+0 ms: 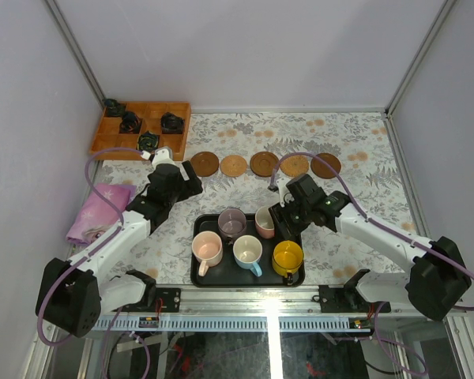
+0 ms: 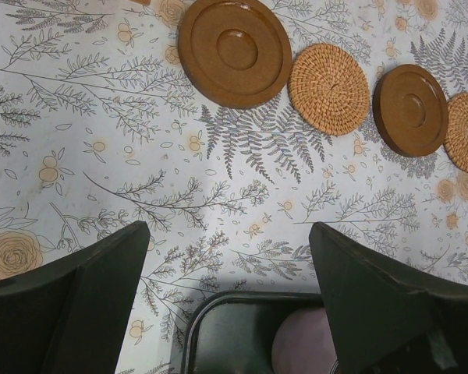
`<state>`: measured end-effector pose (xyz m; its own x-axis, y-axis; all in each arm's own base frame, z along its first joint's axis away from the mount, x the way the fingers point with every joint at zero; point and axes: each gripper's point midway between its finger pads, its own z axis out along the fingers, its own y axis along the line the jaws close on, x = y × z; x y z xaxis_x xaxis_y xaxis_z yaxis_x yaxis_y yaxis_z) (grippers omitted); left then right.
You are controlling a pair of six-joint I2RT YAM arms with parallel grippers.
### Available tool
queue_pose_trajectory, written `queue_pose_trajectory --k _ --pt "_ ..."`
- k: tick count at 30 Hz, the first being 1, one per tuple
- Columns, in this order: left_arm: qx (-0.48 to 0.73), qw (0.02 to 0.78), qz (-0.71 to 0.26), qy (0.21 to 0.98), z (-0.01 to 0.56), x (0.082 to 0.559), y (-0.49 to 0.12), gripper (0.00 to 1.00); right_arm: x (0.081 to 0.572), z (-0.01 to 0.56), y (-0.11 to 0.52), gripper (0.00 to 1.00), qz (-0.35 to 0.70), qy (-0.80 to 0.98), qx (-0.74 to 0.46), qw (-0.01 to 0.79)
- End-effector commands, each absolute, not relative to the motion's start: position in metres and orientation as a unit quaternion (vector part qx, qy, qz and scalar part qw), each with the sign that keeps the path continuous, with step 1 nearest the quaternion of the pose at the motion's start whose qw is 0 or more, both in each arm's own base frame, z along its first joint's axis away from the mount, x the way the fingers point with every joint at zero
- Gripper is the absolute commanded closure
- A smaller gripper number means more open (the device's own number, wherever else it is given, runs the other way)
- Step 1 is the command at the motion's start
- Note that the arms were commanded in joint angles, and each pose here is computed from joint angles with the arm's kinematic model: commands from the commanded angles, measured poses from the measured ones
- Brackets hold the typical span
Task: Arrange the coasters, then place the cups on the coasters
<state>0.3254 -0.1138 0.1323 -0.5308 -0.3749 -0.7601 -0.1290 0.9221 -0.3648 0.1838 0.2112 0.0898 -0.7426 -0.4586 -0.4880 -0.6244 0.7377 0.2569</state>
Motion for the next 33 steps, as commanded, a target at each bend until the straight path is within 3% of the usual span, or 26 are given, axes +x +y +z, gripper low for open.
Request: queue_pose_trajectory --k 1,19,30,33 --pt "-0.144 0.468 -0.125 0.863 0.134 0.33 -0.113 0.16 0.186 0.092 0.21 0.42 0.198 0.915 -0.282 0.212" --pt "-0.144 0.463 -0.123 0.866 0.129 0.329 -0.113 0.16 0.199 0.074 0.222 0.42 0.192 0.913 -0.297 0.202" --pt "-0.144 0.457 -0.123 0.869 0.127 0.329 -0.114 0.15 0.201 0.07 0.22 0.59 0.184 0.916 -0.294 0.201" --pt "-0.144 0.458 -0.122 0.869 0.126 0.329 -0.114 0.15 0.201 0.068 0.219 0.74 0.183 0.916 -0.295 0.199"
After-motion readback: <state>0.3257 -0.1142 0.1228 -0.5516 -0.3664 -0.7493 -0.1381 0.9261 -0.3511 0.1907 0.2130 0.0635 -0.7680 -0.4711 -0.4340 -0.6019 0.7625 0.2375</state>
